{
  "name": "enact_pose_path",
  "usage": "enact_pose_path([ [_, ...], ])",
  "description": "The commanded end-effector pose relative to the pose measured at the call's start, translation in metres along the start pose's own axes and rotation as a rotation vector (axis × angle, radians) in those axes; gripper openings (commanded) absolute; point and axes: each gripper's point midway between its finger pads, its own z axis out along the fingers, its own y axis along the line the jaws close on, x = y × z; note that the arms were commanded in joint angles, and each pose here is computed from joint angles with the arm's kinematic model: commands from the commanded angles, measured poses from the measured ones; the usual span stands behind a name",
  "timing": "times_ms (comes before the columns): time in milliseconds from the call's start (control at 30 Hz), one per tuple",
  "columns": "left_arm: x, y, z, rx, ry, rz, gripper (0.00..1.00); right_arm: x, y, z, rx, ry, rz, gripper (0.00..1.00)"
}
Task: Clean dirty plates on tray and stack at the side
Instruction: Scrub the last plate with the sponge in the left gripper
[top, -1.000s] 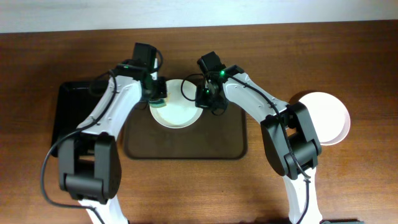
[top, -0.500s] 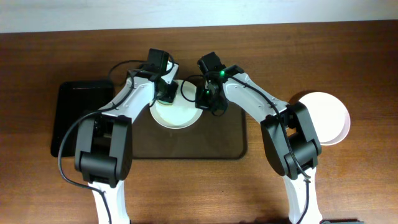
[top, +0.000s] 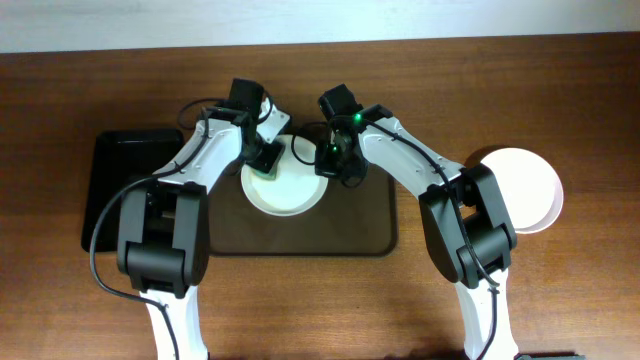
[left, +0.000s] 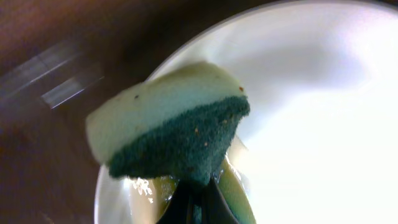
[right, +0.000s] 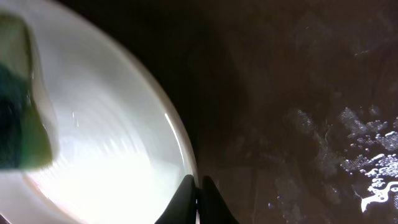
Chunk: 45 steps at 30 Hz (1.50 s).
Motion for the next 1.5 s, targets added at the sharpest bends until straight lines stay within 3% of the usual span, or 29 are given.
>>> enact_pose_path([
  [0, 0.055, -0.027, 0.022, 0.141, 0.194, -0.009, 0.0, 0.007, -0.006, 0.016, 0.024, 0.029, -0.005, 0.04],
  [167, 0.055, -0.031, 0.02, 0.171, 0.193, 0.002, 0.0, 0.007, -0.006, 0.016, 0.024, 0.029, -0.005, 0.04],
  [300, 0.031, -0.054, 0.015, 0.32, 0.07, 0.067, 0.0, 0.007, -0.006, 0.016, 0.024, 0.03, -0.006, 0.04],
  [467, -0.006, -0.049, 0.018, 0.303, -0.087, 0.106, 0.0, 0.007, -0.006, 0.016, 0.024, 0.03, -0.005, 0.05],
  [633, -0.014, -0.01, 0.027, 0.089, -0.079, -0.057, 0.0, 0.007, -0.006, 0.016, 0.024, 0.03, -0.005, 0.04],
  [833, 0.01, 0.047, 0.023, -0.253, 0.007, -0.325, 0.0, 0.007, -0.006, 0.016, 0.024, 0.03, -0.005, 0.04],
  [933, 0.023, 0.056, 0.019, -0.325, 0.051, -0.374, 0.0, 0.007, -0.006, 0.016, 0.024, 0.03, -0.005, 0.04],
  [1133, 0.053, 0.041, 0.018, -0.271, 0.2, -0.259, 0.0, 0.007, -0.006, 0.016, 0.024, 0.03, -0.005, 0.04],
  [1300, 0.068, -0.007, 0.019, 0.02, 0.272, -0.076, 0.0, 0.008, -0.006, 0.016, 0.021, 0.031, -0.005, 0.04],
  [1467, 0.065, -0.057, 0.011, 0.323, 0.22, 0.045, 0.0, 0.008, -0.006, 0.016, 0.021, 0.032, -0.005, 0.04],
])
